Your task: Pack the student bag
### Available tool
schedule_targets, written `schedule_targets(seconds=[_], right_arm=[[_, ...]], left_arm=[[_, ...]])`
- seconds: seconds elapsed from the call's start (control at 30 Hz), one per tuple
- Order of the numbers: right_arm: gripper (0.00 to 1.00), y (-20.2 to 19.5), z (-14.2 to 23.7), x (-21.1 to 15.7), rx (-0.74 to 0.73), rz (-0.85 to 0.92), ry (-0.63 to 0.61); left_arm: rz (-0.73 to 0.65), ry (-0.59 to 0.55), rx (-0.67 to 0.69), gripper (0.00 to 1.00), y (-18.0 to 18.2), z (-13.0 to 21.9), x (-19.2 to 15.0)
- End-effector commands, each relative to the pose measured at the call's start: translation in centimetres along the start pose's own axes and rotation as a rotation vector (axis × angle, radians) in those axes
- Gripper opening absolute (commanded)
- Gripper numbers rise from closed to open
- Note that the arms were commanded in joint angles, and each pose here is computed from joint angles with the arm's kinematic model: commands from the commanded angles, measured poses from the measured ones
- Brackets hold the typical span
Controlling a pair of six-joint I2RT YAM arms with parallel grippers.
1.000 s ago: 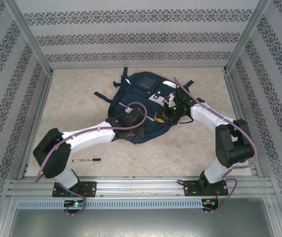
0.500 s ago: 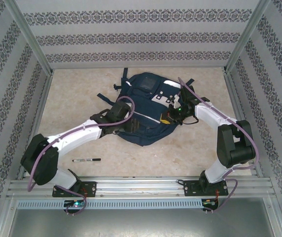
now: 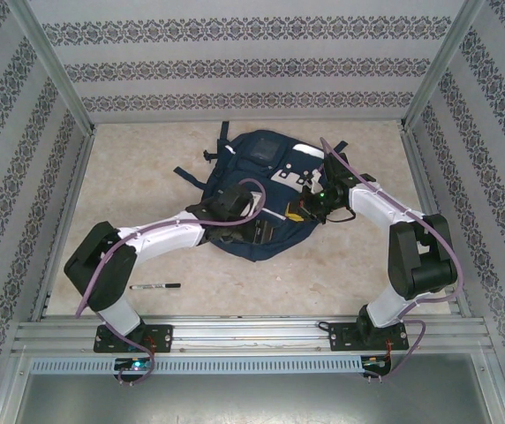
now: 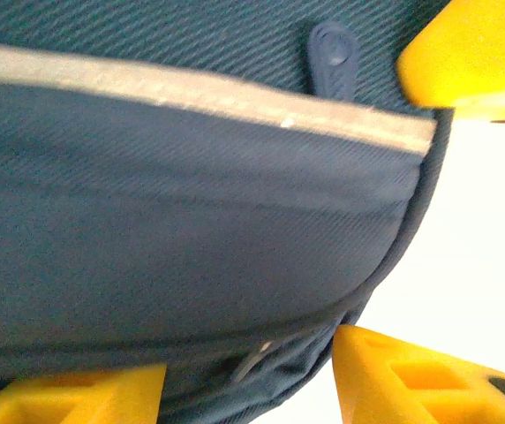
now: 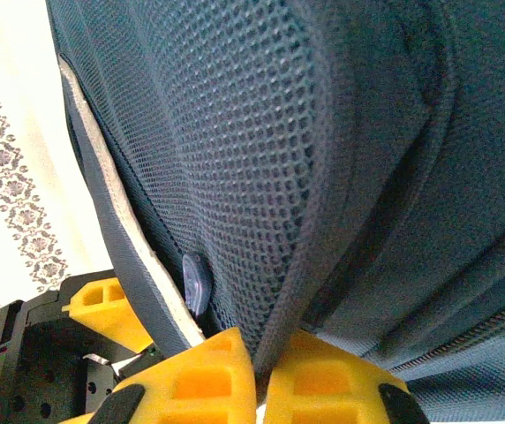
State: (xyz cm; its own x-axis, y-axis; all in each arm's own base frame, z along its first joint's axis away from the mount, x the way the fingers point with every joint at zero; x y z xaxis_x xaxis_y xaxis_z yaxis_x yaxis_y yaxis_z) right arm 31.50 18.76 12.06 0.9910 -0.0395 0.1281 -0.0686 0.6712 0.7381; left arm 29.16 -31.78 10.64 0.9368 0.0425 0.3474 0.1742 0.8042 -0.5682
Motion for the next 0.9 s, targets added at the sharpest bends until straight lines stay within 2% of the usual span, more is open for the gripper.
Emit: schedule_targets(seconds=[0.0, 0.1, 0.17, 0.23, 0.37, 0.47, 0.53, 0.7, 0.73, 0.77, 0.8, 0.87], right_arm=[[0.00, 1.8, 0.3, 0.5, 0.065, 0.019, 0.003], [0.00, 1.9, 0.3, 0.5, 0.070, 0.019, 0.005], [0.00, 1.8, 0.4, 0.5, 0.067, 0.019, 0.004], [0.00, 1.5, 0.6, 0.5, 0.057, 0.017, 0.002], [0.00, -1.1, 1.7, 0.7, -0.053, 0.000, -0.018], [0.00, -3.0, 2.7, 1.9, -0.112, -0.016, -0.057], [0.00, -3.4, 2.8, 3.0, -0.099, -0.031, -0.077], [0.00, -4.1, 2.4, 4.5, -0.088, -0.075, -0.100], [0.15, -3.8, 2.3, 4.8, -0.076, -0.112, -0.121], [0.43, -3.2, 2.7, 4.2, -0.089, -0.170, -0.159], [0.49, -2.9, 3.1, 3.7, -0.098, -0.207, -0.179], [0.55, -2.0, 3.5, 2.2, -0.084, -0.276, -0.227]], left_arm=[[-0.080, -0.007, -0.059, 0.47, -2.1, -1.0, 0.7], [-0.089, 0.008, -0.041, 0.30, -1.6, -2.0, 0.5], [-0.100, -0.004, -0.013, 0.12, -1.1, -2.0, 0.6], [-0.109, -0.041, 0.018, 0.01, -0.6, -1.2, 1.0], [-0.187, -0.103, 0.098, 0.00, 0.2, 1.9, 1.5], [-0.328, -0.064, 0.163, 0.00, 1.5, 3.6, 0.4], [-0.417, -0.043, 0.229, 0.00, 3.0, 4.0, -0.2], [-0.486, -0.023, 0.287, 0.00, 4.6, 3.5, -0.7], [-0.494, -0.002, 0.261, 0.00, 4.1, 3.0, -0.9], [-0.476, 0.010, 0.188, 0.00, 2.6, 2.6, -0.8], [-0.427, -0.016, 0.047, 0.00, -0.6, 2.2, -0.2], [-0.405, -0.043, -0.049, 0.00, -2.9, 2.0, 0.4]])
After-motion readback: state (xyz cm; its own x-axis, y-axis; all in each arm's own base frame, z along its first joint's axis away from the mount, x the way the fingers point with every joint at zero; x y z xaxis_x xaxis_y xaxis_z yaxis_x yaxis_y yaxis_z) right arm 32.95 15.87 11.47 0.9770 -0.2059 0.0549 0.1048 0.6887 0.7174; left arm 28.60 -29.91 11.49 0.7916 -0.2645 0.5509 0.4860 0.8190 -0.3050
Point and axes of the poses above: each hand's point on the last joint's axis, 136 mm out from that joint toward the fingers, its own z axis back along the fingers, its own y axis along the line the jaws close on, x = y × z, the point moved 1 cm from there along z, back along the fingers, and after that the axes turned 15 degrees about z, right-handed, at the moved point
